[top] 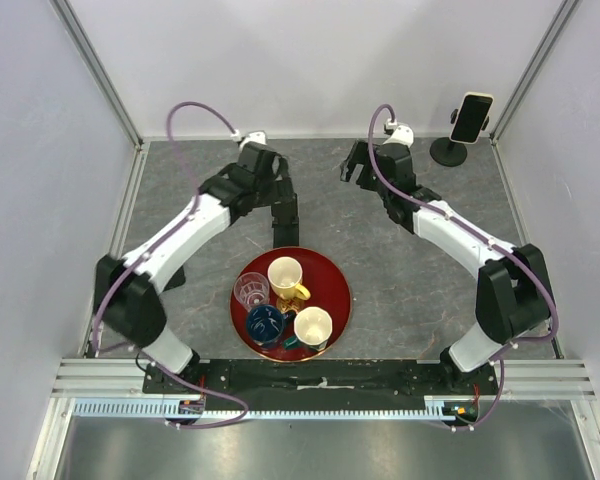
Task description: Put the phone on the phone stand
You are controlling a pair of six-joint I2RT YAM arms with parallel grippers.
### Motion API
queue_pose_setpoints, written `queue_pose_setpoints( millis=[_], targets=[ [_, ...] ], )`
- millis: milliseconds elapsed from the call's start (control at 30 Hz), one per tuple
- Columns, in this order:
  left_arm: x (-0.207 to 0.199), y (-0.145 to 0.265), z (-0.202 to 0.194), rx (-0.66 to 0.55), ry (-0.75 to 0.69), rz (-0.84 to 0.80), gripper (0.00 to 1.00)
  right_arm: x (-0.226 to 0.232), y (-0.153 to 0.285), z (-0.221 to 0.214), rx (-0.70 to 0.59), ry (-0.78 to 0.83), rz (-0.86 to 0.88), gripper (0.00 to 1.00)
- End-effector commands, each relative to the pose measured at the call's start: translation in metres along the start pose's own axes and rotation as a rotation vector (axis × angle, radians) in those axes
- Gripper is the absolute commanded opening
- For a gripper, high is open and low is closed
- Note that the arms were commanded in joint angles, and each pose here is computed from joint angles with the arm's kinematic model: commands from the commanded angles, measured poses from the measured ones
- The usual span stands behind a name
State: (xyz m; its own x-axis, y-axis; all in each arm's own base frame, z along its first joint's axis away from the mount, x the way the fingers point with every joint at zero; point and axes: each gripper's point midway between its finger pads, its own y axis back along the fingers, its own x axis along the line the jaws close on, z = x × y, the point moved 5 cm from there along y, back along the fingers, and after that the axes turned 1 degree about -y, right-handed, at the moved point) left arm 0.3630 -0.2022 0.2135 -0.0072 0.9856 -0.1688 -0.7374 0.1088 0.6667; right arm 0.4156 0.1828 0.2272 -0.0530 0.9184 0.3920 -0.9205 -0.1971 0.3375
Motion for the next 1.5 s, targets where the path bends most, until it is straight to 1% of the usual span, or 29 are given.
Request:
queue_pose_setpoints(
  millis=[0,33,67,100,133,167,200,233,267,300,333,367,400,433,500,533,633,700,833,1100,1200,1433,1467],
  targets=[
    [0.045,0.071,0.041,-0.220,0.072,0.014,0.98,0.053,0.013,0.006,-0.013,-0.087,0.044,0.98],
    [0.056,0.079,0.044,-0.257,0.064,0.026,0.98,0.064,0.016,0.008,-0.036,-0.104,0.038,0.98],
    [0.066,0.091,0.053,-0.326,0.080,0.024,0.98,0.071,0.020,0.007,-0.039,-0.114,0.024,0.98],
    [0.090,0.104,0.053,-0.376,0.104,0.053,0.98,0.087,0.022,-0.005,-0.012,-0.110,0.034,0.98],
    [0.102,0.114,0.055,-0.419,0.096,0.068,0.98,0.103,0.026,0.000,-0.001,-0.108,0.051,0.98],
    [0.115,0.120,0.055,-0.455,0.106,0.105,0.98,0.113,0.027,-0.004,0.012,-0.084,0.065,0.98],
    [0.135,0.118,0.051,-0.482,0.124,0.161,0.98,0.135,0.029,-0.013,0.042,-0.050,0.088,0.98],
    [0.146,0.136,0.053,-0.546,0.127,0.179,0.98,0.145,0.030,-0.017,0.046,-0.029,0.083,0.98],
    [0.158,0.130,0.040,-0.542,0.120,0.227,0.98,0.150,0.028,-0.021,0.039,0.003,0.054,0.98],
    [0.163,0.136,0.043,-0.602,0.128,0.238,0.98,0.168,0.028,-0.034,0.072,0.048,0.041,0.98],
    [0.167,0.143,0.041,-0.637,0.116,0.245,0.98,0.174,0.025,-0.040,0.086,0.072,0.013,0.98],
    [0.171,0.135,0.028,-0.627,0.111,0.258,0.98,0.179,0.022,-0.044,0.094,0.098,-0.023,0.98],
    [0.172,0.136,0.028,-0.648,0.121,0.252,0.98,0.187,0.016,-0.056,0.144,0.153,-0.057,0.98],
    [0.171,0.135,0.026,-0.644,0.134,0.235,0.98,0.189,0.013,-0.060,0.157,0.169,-0.081,0.98],
    [0.169,0.137,0.030,-0.644,0.152,0.201,0.93,0.195,0.009,-0.069,0.170,0.201,-0.111,0.98],
    [0.166,0.136,0.032,-0.637,0.147,0.164,0.91,0.196,0.008,-0.071,0.166,0.190,-0.118,0.98],
    [0.171,0.135,0.036,-0.616,0.202,0.143,0.89,0.200,0.010,-0.076,0.166,0.173,-0.122,0.98],
    [0.178,0.133,0.034,-0.608,0.233,0.151,0.88,0.195,0.010,-0.078,0.127,0.170,-0.175,0.98],
    [0.179,0.135,0.034,-0.610,0.244,0.140,0.85,0.188,0.002,-0.085,0.111,0.190,-0.234,0.98],
    [0.177,0.135,0.033,-0.608,0.245,0.124,0.84,0.187,-0.012,-0.102,0.134,0.226,-0.246,0.98],
    [0.177,0.135,0.032,-0.608,0.244,0.126,0.84,0.182,-0.017,-0.104,0.120,0.249,-0.274,0.98],
    [0.177,0.134,0.031,-0.604,0.240,0.125,0.82,0.169,-0.032,-0.113,0.178,0.238,-0.268,0.98],
    [0.177,0.134,0.031,-0.604,0.238,0.124,0.82,0.169,-0.032,-0.112,0.176,0.237,-0.266,0.96]
  ],
)
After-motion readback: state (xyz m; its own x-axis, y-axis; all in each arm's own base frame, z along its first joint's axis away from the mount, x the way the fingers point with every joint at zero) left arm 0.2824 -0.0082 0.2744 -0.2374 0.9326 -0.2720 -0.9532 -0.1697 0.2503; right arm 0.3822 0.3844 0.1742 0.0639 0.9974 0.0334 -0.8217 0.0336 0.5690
